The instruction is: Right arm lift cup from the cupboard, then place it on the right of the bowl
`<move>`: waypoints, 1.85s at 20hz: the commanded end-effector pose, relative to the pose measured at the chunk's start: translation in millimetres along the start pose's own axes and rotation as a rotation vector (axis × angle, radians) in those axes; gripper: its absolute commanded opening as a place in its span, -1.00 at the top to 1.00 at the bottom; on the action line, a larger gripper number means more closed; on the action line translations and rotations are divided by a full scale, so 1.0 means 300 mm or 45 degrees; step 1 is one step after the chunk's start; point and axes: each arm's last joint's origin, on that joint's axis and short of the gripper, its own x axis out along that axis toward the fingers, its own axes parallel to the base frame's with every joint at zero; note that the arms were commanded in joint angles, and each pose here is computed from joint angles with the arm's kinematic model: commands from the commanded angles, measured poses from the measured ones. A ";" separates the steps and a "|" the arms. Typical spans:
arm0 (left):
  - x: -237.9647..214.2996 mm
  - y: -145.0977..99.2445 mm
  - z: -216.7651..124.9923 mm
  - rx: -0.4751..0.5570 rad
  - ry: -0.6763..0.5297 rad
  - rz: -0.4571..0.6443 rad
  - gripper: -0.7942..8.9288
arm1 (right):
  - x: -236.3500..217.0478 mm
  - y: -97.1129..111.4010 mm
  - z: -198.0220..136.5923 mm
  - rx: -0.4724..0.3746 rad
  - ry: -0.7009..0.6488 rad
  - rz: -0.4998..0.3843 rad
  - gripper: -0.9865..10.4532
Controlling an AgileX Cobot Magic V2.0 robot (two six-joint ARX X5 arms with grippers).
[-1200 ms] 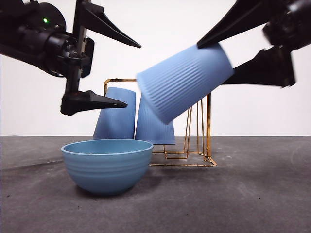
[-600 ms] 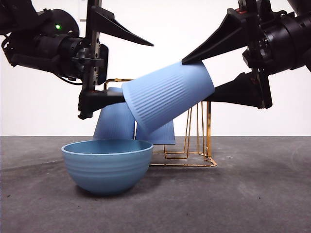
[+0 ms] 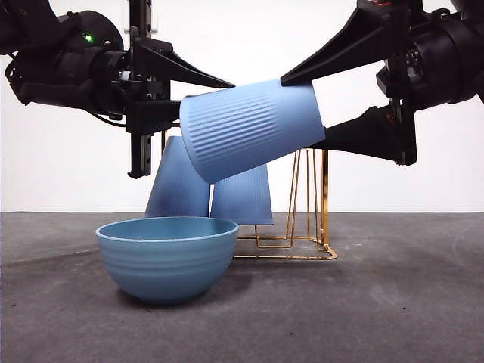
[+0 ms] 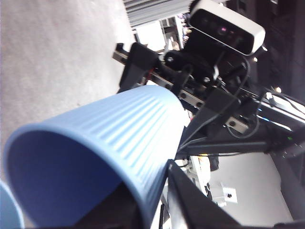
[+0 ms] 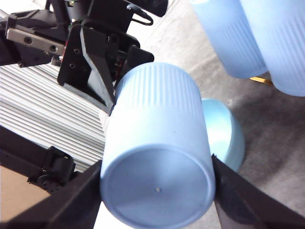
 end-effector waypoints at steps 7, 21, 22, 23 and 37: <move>0.021 -0.005 0.030 -0.082 -0.011 -0.012 0.82 | -0.064 -0.010 0.044 0.053 -0.129 -0.087 0.00; 0.235 -0.203 0.107 0.099 -0.046 0.431 0.81 | -0.345 0.286 -0.060 -0.089 -0.417 -0.350 0.00; 0.247 -0.214 0.108 0.116 -0.033 0.495 0.81 | -0.359 0.310 -0.089 -0.101 -0.419 -0.405 0.00; 0.256 -0.223 0.110 0.134 -0.026 0.558 0.81 | -0.370 0.327 -0.112 -0.111 -0.414 -0.447 0.00; 0.532 -0.266 0.147 0.409 0.393 1.246 0.81 | -0.483 0.548 -0.261 -0.222 -0.332 -0.785 0.00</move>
